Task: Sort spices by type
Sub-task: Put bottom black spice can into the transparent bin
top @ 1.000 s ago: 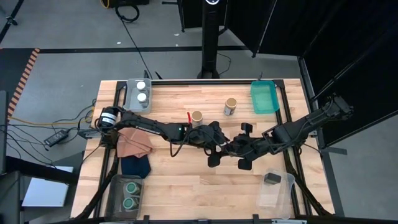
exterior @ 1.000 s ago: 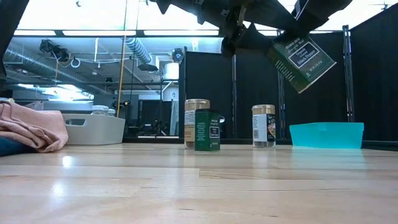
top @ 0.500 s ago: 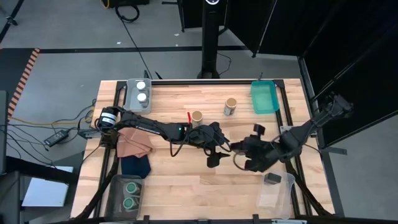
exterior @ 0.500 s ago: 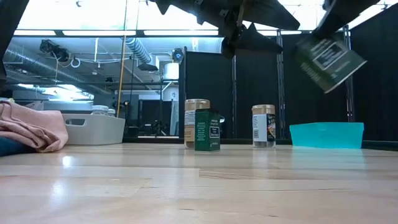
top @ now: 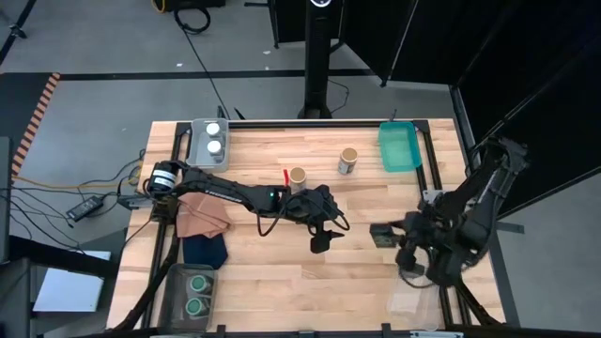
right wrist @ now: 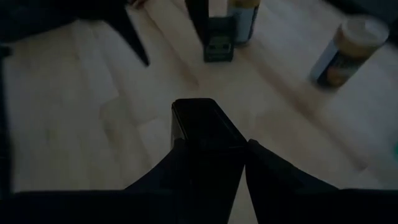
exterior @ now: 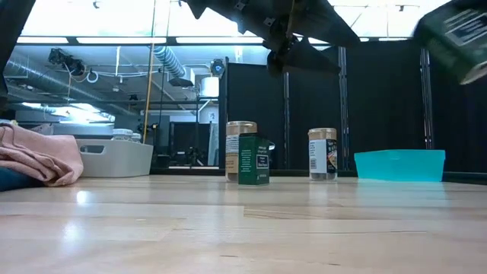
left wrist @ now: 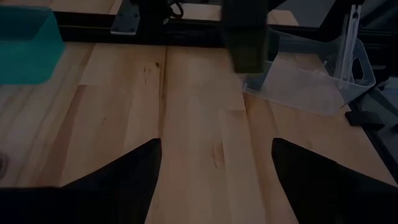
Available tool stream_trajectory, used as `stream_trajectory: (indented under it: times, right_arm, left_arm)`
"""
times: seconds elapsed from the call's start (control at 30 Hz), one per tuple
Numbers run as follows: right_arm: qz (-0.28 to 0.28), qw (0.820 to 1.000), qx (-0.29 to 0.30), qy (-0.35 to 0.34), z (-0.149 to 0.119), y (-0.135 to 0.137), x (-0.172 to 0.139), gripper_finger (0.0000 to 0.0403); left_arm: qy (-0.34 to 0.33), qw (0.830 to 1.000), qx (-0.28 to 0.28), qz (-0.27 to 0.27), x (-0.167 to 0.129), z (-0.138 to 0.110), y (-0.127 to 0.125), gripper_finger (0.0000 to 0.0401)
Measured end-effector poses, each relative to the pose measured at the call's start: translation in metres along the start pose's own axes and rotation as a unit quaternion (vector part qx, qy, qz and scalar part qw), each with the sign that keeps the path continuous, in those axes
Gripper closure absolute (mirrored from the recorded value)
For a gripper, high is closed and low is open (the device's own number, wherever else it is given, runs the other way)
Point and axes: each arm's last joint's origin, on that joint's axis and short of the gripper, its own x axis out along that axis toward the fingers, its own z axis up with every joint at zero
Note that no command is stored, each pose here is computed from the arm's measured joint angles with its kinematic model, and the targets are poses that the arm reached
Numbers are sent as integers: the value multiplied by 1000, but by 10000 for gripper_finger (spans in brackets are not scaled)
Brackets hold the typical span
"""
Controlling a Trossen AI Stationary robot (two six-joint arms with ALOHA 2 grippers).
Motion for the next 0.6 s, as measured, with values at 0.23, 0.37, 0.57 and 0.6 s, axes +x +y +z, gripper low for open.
stream_trajectory:
  times: [0.23, 0.37, 0.57, 0.6]
  right_arm:
    - [53, 996, 64, 12, -25, 3, -24, 275]
    - [79, 994, 75, 18, -35, 3, -35, 283]
    - [94, 994, 48, 24, -54, 8, -43, 339]
    - [93, 994, 41, 25, -57, 9, -43, 354]
  left_arm:
    - [1, 1000, -10, 1, 0, 0, 0, 91]
    - [1, 1000, -13, 8, 0, 0, 1, 91]
    - [0, 1000, -24, 15, 0, 0, 1, 91]
    - [0, 1000, -26, 15, 0, 0, 1, 91]
